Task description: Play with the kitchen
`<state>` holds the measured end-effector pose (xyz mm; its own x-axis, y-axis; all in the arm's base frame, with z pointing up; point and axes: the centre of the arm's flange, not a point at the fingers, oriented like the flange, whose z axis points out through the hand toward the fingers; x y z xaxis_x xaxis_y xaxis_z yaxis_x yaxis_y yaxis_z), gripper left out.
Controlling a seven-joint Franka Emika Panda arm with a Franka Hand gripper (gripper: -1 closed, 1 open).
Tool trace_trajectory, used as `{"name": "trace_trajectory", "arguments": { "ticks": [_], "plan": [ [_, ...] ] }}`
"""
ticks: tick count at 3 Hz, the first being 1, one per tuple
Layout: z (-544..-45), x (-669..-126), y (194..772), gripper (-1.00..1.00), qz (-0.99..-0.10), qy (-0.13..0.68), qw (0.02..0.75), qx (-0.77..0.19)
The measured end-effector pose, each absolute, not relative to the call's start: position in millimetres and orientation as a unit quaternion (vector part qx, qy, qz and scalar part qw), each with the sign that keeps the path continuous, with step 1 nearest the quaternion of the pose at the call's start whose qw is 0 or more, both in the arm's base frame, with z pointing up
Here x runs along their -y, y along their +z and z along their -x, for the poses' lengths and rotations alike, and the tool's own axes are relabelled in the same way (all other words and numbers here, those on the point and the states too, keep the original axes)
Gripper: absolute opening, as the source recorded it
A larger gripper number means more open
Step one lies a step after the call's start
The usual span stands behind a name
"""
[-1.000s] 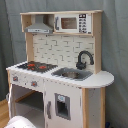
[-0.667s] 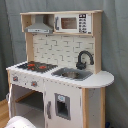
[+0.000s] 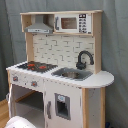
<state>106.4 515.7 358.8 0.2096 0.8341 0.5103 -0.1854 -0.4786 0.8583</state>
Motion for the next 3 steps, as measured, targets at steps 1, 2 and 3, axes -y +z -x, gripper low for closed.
{"name": "trace_trajectory", "arguments": {
  "ticks": [1,2,3],
  "plan": [
    [-104,-510,378,1.00,-0.633,0.556,0.464,-0.273],
    [-103,-500,401,1.00,-0.625,0.535,0.486,-0.294],
    [-102,-487,424,1.00,-0.618,0.511,0.507,-0.315]
  ]
}}
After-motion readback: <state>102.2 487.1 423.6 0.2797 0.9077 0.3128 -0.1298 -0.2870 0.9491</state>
